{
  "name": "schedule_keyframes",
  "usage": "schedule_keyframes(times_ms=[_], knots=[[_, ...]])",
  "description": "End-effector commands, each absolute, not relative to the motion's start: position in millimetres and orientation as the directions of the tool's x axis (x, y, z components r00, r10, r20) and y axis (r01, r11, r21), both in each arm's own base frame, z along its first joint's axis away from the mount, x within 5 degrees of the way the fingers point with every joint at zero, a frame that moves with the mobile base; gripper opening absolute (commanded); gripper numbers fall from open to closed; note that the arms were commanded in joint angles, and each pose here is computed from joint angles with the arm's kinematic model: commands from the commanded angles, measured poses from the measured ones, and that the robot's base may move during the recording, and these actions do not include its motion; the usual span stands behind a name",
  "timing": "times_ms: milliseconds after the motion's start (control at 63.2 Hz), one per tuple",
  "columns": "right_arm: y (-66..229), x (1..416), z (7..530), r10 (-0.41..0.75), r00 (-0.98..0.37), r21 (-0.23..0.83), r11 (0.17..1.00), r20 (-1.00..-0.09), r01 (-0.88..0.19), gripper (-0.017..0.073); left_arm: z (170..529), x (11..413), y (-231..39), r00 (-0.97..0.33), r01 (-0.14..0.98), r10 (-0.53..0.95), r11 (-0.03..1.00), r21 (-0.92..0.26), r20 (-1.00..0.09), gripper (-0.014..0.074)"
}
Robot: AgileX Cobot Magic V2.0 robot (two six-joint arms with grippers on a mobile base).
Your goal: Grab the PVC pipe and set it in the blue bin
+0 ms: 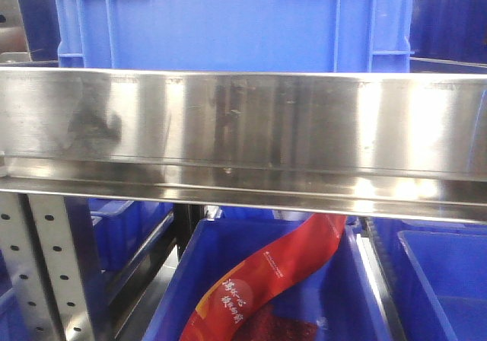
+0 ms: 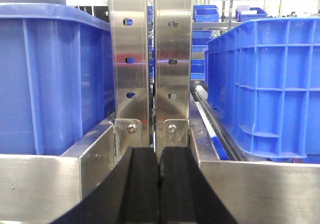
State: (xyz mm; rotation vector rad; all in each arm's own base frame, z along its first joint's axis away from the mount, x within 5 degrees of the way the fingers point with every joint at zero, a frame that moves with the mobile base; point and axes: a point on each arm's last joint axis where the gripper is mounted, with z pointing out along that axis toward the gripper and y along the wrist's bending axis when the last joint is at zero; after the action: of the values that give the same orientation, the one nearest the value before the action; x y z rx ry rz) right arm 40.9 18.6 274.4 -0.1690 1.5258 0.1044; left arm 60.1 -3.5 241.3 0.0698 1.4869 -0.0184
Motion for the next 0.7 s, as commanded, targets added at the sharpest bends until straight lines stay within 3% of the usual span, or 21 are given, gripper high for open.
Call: schedule_keyframes(times_ms=[0, 332, 681], knots=[[18, 41, 274, -0.041, 0.055, -0.05, 0.986, -0.998, -0.16, -0.0162, 243, 59, -3, 0.113, 0.048, 0.029, 0.998, 0.035, -0.993, -0.0111], [18, 41, 274, -0.041, 0.055, -0.05, 0.986, -0.998, -0.16, -0.0162, 210, 63, -3, 0.029, 0.051, 0.032, 0.998, 0.033, -0.999, -0.0111], [18, 41, 274, -0.041, 0.055, -0.05, 0.986, -0.998, -0.16, -0.0162, 210, 59, -3, 0.036, 0.052, 0.022, 0.998, 0.024, -0.999, -0.0111]])
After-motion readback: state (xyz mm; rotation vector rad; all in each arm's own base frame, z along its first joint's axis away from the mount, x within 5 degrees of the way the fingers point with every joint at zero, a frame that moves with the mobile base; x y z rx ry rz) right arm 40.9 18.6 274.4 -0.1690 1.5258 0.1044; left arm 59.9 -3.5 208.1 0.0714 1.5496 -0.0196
